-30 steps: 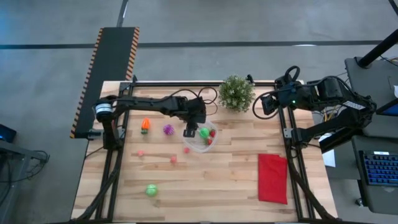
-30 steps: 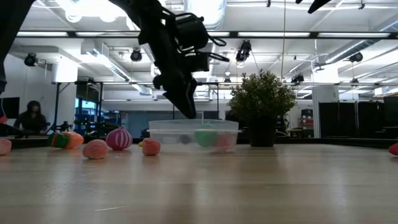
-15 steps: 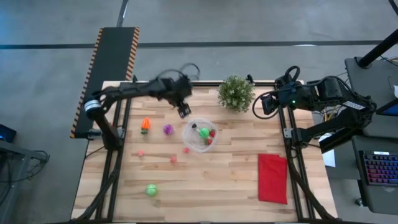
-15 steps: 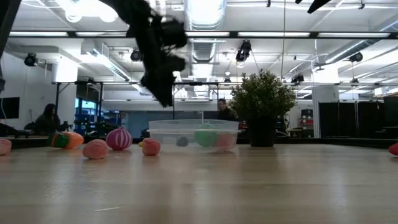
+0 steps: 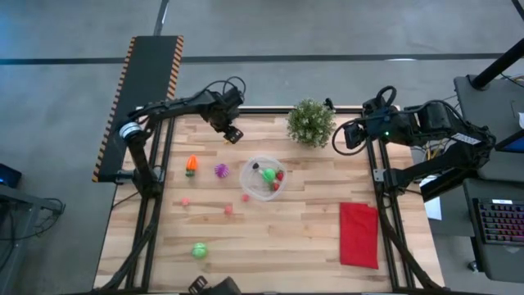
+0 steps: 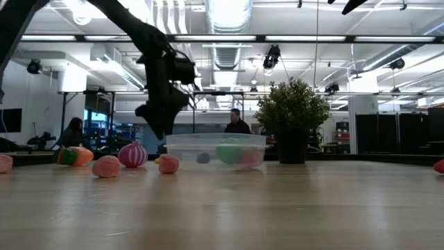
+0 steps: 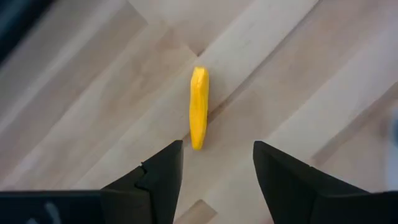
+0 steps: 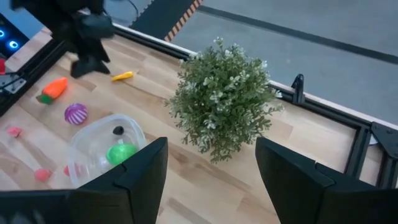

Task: Pick and placing Produce into tupperware
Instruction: Put the yellow corn into the transparent bin

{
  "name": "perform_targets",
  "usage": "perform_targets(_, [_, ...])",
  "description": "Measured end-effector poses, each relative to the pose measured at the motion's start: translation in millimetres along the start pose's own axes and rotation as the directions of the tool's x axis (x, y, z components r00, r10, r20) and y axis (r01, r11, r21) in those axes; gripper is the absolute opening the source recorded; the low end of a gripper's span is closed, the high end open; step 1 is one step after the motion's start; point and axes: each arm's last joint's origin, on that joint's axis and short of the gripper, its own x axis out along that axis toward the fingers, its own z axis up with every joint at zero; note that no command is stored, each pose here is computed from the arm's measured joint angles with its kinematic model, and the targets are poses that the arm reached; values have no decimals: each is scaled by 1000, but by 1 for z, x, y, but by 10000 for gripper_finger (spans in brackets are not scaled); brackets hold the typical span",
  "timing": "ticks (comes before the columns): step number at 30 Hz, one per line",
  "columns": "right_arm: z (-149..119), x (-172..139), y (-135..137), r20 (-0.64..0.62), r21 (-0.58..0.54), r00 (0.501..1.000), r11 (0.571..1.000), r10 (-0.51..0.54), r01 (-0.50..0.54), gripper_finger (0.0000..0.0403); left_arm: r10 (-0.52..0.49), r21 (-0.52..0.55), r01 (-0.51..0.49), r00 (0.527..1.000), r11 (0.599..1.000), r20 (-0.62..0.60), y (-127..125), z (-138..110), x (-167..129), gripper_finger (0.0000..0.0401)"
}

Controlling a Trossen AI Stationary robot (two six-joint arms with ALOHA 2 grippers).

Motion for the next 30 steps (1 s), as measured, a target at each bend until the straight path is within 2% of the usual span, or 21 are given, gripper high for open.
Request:
perform_targets(6, [1,0,1,7,19,1000,1000,8,-9,235,12,5,-11,997,1000,-77,1,3,28,180])
perform_targets(16, [1,0,1,5,33,1000,999,10,-10,235,12,34,-12,1000,999,-9,0,15,40,180])
perform_targets(25, [1,0,1,5,36,1000,999,10,-10,235,19,31,-17,998,999,-65,1,17,62,180])
perform_targets(30, [1,0,1,5,36,1000,999,10,-10,235,24,30,-22,998,999,-52,1,17,59,152])
